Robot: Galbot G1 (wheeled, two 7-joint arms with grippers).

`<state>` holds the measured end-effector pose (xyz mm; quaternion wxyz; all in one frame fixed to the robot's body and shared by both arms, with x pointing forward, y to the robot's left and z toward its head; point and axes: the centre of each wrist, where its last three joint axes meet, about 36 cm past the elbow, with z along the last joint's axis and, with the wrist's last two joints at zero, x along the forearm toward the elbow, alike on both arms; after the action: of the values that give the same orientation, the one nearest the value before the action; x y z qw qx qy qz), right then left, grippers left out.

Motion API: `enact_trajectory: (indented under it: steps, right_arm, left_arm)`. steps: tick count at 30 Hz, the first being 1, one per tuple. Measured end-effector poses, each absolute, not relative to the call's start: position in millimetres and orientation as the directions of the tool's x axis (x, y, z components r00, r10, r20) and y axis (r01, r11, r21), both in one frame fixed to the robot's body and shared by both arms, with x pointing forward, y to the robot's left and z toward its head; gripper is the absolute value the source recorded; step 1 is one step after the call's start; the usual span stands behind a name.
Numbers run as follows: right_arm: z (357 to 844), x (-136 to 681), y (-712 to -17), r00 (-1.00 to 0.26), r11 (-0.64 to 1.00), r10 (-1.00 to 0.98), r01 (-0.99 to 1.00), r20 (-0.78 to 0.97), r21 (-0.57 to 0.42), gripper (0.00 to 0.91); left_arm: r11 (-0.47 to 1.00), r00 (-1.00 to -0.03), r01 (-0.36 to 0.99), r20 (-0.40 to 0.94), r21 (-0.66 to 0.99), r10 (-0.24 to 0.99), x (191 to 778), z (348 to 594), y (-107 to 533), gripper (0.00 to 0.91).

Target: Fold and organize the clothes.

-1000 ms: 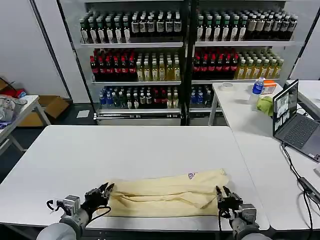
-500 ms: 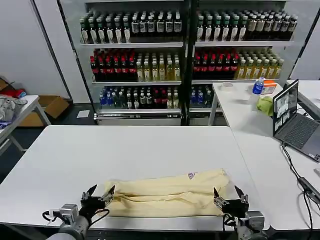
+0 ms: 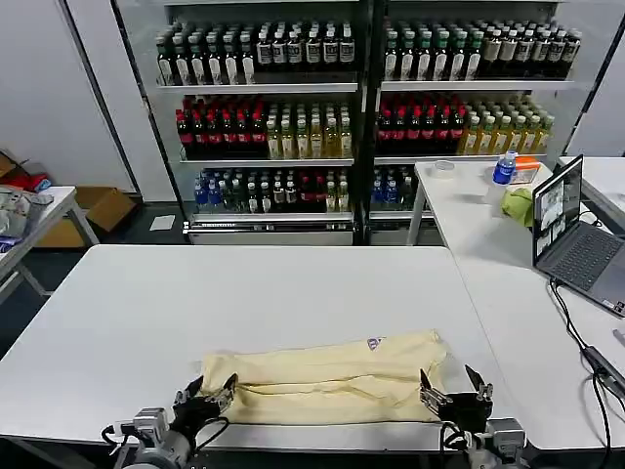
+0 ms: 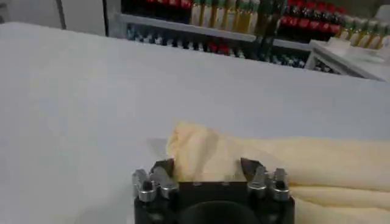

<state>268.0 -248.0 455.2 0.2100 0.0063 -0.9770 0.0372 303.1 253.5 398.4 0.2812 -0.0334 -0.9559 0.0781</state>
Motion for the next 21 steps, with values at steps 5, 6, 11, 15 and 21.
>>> enact_trajectory:
  steps: [5,6,11,15,21]
  right_arm:
    - [456.1,267.9,-248.1,-0.913,0.997,0.006,-0.024,0.409,-0.07,0.907]
    - [456.2,267.9,-248.1,-0.913,0.997,0.007,-0.024,0.408,-0.07,0.907]
    - [458.2,268.2,-249.1,-0.915,0.997,0.01,-0.019,0.403,-0.068,0.907]
    - [460.2,268.6,-250.3,-0.917,0.997,0.011,-0.017,0.398,-0.069,0.907]
    - [461.7,269.6,-252.5,-0.919,0.997,0.011,-0.017,0.393,-0.069,0.907]
  left_arm:
    - [0.983,-0.837,0.009,0.537,-0.185,0.109,304.1,395.8,253.0,0.02]
    - [0.982,-0.836,0.006,0.537,-0.189,0.109,304.1,395.6,253.1,0.02]
    - [0.979,-0.834,-0.004,0.541,-0.206,0.111,302.8,395.9,254.8,0.02]
    - [0.977,-0.834,-0.007,0.541,-0.213,0.111,302.6,398.1,259.3,0.01]
    - [0.979,-0.838,-0.022,0.537,-0.205,0.093,303.9,403.6,273.2,0.01]
